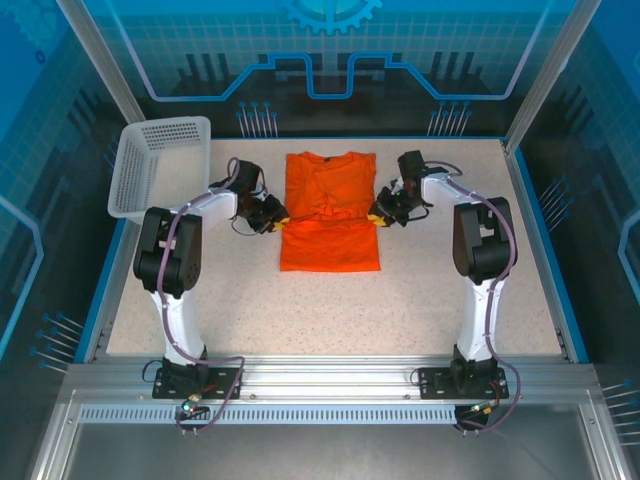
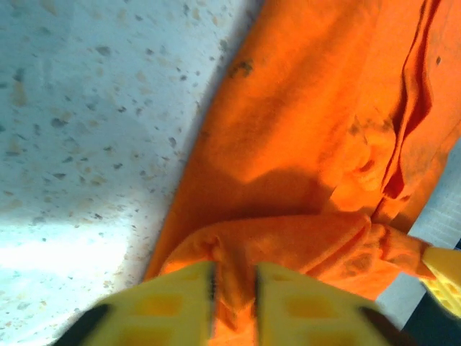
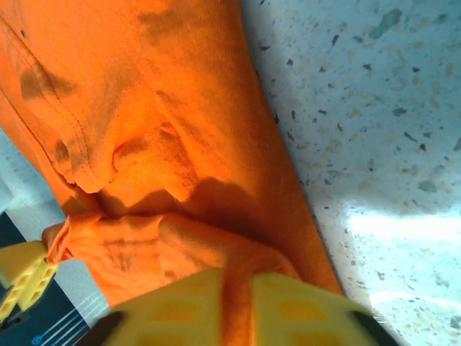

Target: Fold and stack the t-shirts

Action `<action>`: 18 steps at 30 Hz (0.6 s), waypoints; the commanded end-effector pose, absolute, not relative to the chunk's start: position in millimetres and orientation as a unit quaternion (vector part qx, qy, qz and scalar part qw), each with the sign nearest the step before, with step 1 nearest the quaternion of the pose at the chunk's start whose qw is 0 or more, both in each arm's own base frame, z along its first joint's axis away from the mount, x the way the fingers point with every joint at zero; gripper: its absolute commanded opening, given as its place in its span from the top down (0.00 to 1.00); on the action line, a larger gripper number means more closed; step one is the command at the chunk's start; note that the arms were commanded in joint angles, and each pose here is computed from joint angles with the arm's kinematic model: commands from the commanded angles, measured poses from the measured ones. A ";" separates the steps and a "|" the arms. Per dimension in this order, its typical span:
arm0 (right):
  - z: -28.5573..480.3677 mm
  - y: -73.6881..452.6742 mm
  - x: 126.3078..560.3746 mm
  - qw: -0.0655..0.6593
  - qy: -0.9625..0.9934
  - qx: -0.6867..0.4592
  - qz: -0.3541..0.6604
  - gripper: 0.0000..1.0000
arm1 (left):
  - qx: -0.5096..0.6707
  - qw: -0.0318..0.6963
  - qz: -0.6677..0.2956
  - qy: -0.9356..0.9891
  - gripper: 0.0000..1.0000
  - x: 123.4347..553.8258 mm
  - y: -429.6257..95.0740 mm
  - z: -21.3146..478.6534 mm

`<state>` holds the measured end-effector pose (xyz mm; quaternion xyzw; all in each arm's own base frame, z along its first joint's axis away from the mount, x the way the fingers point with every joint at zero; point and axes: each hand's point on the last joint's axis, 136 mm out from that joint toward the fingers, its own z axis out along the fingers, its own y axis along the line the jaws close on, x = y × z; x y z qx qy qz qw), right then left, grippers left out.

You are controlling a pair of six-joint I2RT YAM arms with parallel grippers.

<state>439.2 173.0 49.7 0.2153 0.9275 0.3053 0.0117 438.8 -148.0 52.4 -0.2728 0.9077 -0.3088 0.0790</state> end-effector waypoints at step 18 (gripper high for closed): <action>90.2 210.6 349.9 0.107 0.931 0.117 0.329 0.81 | -0.148 0.177 -0.315 0.921 0.73 363.3 -220.1 129.8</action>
